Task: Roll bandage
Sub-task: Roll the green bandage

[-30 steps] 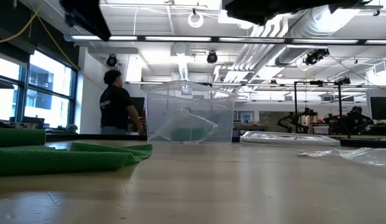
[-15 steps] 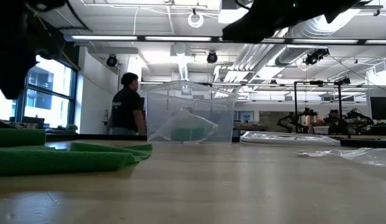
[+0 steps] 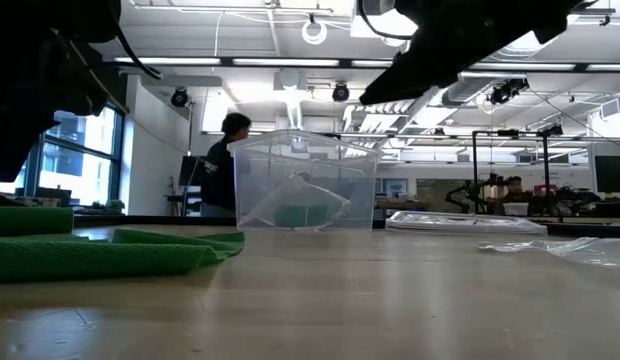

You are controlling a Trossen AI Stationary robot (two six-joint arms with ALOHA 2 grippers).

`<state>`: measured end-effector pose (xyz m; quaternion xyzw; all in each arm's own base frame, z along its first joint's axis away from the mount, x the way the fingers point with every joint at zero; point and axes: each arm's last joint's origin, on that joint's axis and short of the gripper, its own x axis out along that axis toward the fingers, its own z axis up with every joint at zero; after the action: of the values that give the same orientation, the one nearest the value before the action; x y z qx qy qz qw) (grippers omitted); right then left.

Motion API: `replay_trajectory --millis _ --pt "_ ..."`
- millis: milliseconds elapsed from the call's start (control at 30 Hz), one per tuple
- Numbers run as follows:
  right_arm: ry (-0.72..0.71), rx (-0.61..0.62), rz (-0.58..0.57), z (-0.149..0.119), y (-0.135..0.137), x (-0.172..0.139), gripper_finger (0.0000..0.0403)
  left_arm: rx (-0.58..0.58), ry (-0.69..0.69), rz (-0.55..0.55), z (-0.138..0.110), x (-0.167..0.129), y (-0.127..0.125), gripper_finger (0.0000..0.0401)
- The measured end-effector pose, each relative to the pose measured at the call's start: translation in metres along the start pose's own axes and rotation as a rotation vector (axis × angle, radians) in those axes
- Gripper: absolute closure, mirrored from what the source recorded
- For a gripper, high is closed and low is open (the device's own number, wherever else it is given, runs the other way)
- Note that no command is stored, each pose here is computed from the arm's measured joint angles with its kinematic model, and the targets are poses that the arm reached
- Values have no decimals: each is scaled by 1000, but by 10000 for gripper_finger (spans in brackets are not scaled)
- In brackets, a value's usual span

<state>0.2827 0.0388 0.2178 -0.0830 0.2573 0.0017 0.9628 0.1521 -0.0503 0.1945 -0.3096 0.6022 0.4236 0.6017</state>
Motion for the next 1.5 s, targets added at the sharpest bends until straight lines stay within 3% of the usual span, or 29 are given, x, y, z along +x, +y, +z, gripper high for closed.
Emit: replay_trajectory --millis 200,300,367,467,567,700,900,1100,1300,1500 --pt "70 -54 353 -20 33 25 188 39 1 35 -5 4 -4 400" --pt "-73 -21 468 -12 45 40 188 52 -1 39 -8 4 -5 400" --pt "-148 61 440 -9 50 55 188 60 -3 39 -10 4 -5 400" --pt "-62 163 397 -6 49 89 188 48 -8 36 -13 4 -5 400" --pt "1 122 320 10 51 127 188 31 -12 28 -16 4 -6 400" --pt "174 6 52 12 45 171 188 37 -17 21 -19 3 -7 400" --pt "203 108 -33 3 14 205 200 33 -6 17 -21 3 -7 400" --pt "252 184 43 -10 -10 212 258 33 -7 17 -21 3 -7 400" --pt "329 105 17 -20 -14 202 385 7 -54 11 -20 7 -7 400" --pt "443 -65 -60 -24 2 154 400 -13 -117 -114 -17 15 -25 400"
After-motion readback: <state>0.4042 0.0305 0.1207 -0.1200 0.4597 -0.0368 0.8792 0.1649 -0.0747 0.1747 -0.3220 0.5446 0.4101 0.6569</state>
